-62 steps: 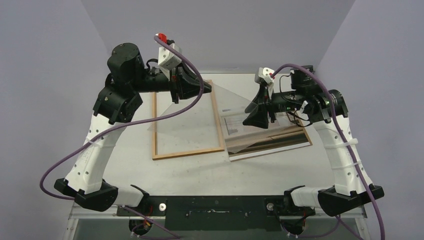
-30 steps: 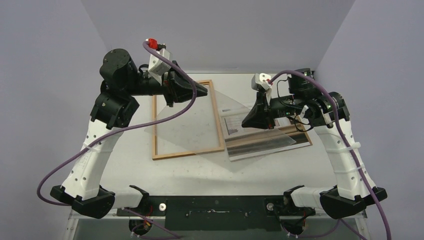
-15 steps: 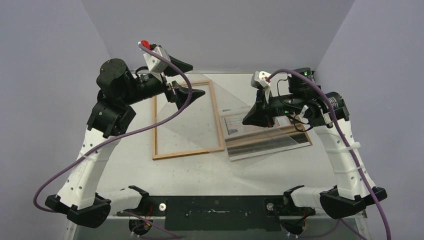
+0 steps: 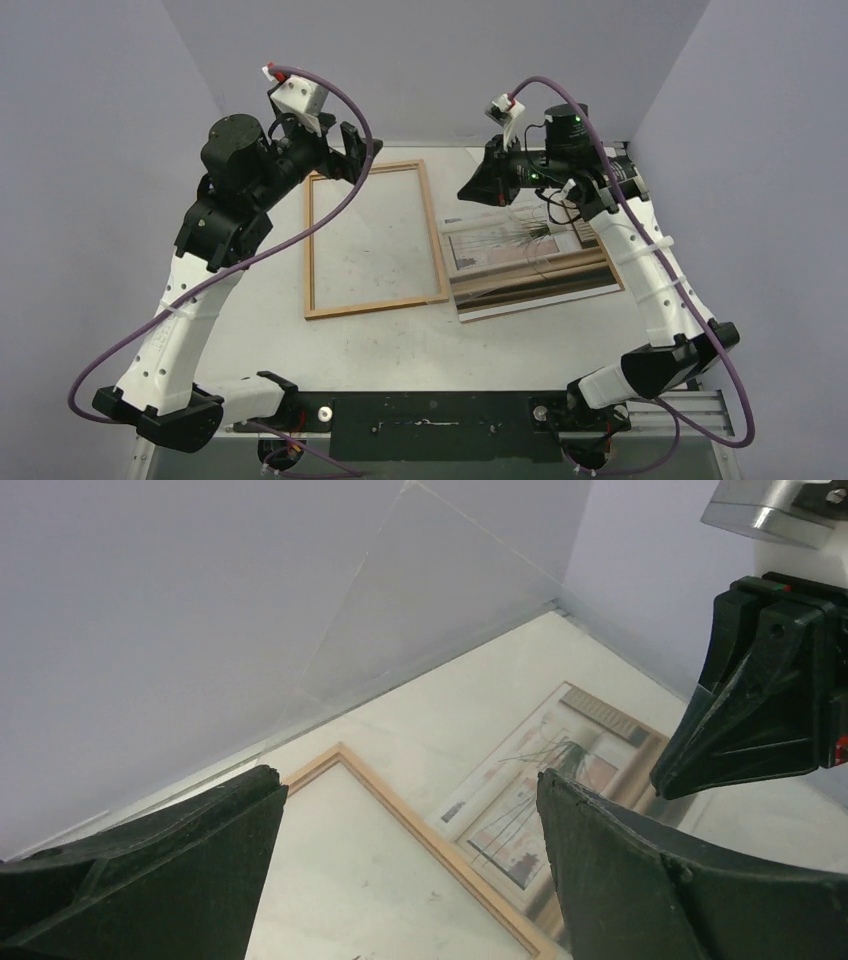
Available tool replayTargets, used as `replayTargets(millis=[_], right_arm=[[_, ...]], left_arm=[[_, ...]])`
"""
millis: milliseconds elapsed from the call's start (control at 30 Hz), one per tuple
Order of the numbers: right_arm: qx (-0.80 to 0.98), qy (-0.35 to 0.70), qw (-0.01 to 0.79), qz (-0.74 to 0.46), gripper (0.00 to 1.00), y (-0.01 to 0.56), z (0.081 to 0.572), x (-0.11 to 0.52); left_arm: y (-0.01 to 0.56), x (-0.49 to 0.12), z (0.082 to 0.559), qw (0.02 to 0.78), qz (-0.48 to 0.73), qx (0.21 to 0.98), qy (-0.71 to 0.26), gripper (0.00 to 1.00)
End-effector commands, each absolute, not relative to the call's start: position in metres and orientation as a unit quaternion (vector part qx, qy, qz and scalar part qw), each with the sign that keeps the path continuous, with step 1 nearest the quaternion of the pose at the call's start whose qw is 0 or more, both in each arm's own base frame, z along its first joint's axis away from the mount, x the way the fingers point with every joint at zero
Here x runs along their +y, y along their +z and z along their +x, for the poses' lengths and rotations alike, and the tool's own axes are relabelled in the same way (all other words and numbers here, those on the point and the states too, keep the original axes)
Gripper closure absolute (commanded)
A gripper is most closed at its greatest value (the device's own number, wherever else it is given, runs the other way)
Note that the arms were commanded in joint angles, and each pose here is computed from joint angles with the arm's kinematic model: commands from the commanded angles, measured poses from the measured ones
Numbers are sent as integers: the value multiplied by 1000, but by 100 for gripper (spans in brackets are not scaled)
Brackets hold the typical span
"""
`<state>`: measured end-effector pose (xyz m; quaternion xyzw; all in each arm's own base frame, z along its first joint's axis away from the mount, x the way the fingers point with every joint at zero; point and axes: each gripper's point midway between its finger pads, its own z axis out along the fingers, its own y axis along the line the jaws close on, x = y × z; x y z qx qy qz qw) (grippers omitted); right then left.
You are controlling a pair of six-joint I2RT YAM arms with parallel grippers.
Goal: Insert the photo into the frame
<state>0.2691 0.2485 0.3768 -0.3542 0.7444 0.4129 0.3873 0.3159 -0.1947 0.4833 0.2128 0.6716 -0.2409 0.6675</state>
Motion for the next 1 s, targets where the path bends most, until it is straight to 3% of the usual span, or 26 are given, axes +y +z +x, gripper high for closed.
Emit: replayTargets(millis=[0, 233, 433, 667, 967], right_arm=[[727, 439, 442, -288, 100, 403, 311, 269], [762, 480, 399, -176, 100, 375, 383, 301], [786, 532, 314, -6, 100, 337, 439, 325], [785, 560, 246, 101, 100, 304, 460, 342], [772, 572, 237, 144, 100, 307, 464, 364]], left_arm=[[494, -157, 331, 697, 135, 684, -171, 3], [452, -120, 380, 651, 34, 752, -98, 3], [372, -82, 427, 553, -72, 820, -126, 3], [275, -24, 445, 457, -180, 858, -152, 7], [168, 17, 429, 338, -233, 899, -156, 15]])
